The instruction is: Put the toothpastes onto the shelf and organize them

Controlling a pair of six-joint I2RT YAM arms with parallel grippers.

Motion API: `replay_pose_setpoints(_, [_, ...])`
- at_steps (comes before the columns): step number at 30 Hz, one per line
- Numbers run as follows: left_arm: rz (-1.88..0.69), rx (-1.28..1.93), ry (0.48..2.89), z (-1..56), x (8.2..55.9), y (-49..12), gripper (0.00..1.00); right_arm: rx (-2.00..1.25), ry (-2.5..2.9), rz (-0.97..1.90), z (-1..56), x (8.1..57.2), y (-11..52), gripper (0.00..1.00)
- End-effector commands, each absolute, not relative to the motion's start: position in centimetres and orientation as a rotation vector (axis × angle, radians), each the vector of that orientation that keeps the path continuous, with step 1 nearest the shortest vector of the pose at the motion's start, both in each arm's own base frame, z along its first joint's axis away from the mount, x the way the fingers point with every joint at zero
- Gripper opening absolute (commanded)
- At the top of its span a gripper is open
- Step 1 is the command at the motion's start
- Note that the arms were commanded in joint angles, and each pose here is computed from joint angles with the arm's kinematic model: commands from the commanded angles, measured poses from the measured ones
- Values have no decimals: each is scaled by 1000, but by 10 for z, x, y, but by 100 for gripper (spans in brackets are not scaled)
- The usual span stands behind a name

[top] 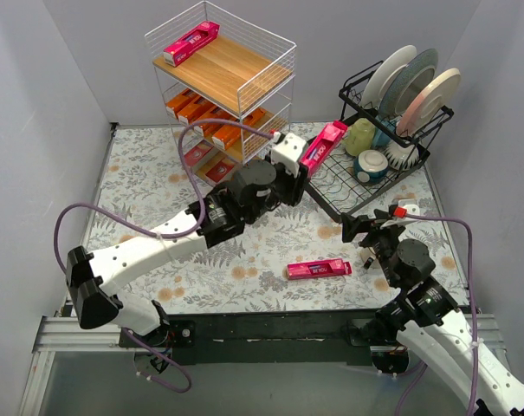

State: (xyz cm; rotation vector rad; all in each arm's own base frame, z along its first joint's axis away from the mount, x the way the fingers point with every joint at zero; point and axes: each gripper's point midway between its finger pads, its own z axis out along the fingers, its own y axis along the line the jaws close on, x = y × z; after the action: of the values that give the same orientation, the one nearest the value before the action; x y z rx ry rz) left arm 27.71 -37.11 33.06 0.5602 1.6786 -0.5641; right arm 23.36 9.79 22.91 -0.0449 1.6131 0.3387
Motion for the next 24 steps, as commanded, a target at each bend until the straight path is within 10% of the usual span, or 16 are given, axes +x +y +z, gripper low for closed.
replay_pose_setpoints(1, [-517, 599, 1633, 398, 274, -345, 34, -38, 1596, 315, 241, 233, 92, 99])
replay_pose_setpoints(13, [-454, 474, 1485, 537, 317, -284, 33, -70, 1635, 309, 230, 235, 98, 99])
replay_pose_setpoints(24, [-289, 305, 1463, 549, 397, -179, 32, -96, 1659, 305, 224, 237, 102, 99])
